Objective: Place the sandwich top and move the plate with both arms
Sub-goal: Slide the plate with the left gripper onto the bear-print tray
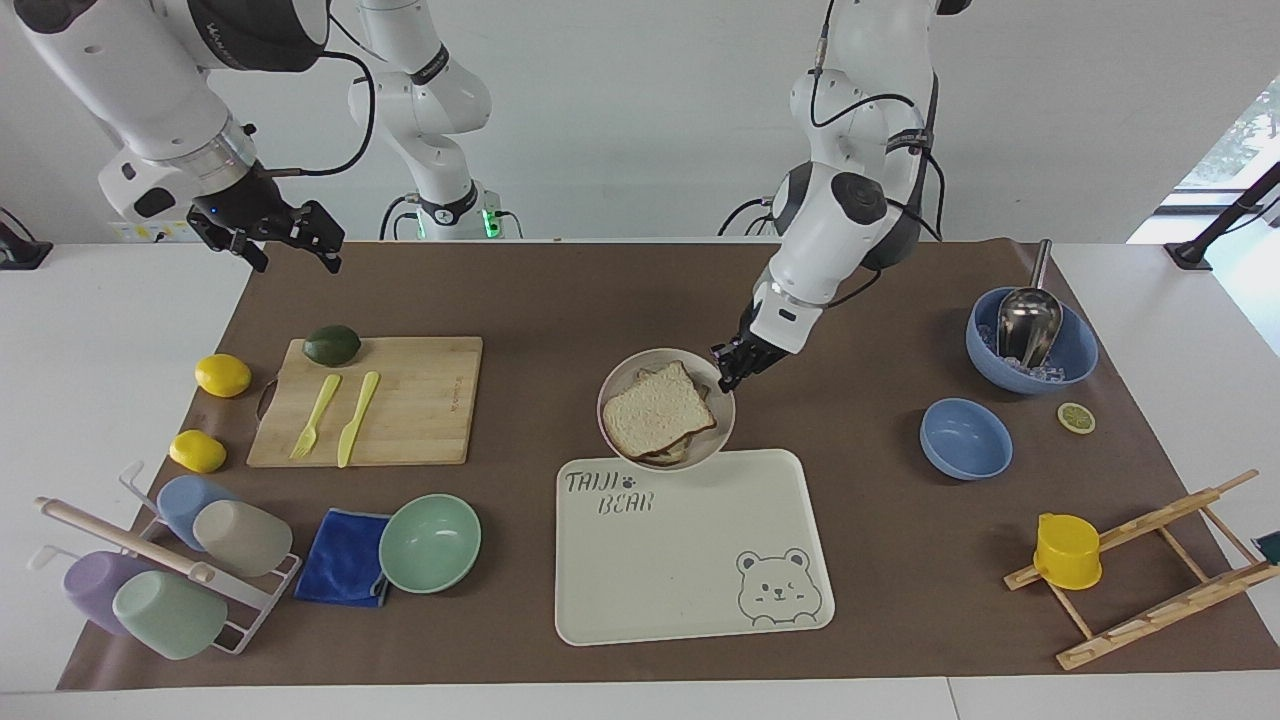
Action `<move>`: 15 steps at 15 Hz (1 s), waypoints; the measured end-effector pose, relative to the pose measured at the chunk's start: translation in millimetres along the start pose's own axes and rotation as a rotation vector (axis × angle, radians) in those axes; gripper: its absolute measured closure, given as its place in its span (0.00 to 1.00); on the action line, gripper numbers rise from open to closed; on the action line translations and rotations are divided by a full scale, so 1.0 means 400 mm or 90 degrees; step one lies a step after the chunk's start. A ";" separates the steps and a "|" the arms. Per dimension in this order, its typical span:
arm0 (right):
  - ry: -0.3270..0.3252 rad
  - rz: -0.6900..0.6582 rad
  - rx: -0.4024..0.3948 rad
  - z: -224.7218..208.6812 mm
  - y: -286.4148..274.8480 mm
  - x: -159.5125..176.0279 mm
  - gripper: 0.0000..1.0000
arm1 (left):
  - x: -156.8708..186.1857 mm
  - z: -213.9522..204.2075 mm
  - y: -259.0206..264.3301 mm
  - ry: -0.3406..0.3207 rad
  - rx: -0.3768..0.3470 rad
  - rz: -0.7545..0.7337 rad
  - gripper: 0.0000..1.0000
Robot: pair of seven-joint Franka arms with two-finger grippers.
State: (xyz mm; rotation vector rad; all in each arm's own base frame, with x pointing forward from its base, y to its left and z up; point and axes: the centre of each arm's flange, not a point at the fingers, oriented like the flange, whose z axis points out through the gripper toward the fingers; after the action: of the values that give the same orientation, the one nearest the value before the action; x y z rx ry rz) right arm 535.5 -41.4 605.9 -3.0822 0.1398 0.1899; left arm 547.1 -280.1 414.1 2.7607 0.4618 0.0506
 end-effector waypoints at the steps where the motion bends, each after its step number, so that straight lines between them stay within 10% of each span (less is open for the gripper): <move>1: 0.000 0.000 0.000 0.000 0.000 0.000 0.00 | 0.028 0.002 0.000 0.002 -0.005 -0.011 0.96; 9: 0.000 0.000 0.000 0.000 0.000 0.000 0.00 | 0.235 0.195 0.005 -0.011 -0.010 -0.074 0.96; 15: 0.000 0.000 0.000 0.000 0.000 0.000 0.00 | 0.237 0.247 -0.023 0.014 -0.015 -0.083 0.96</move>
State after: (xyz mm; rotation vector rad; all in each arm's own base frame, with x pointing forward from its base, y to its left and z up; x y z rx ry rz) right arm 535.5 -41.4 605.9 -3.0822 0.1398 0.1899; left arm 642.9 -273.3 316.0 2.7017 0.6426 0.0550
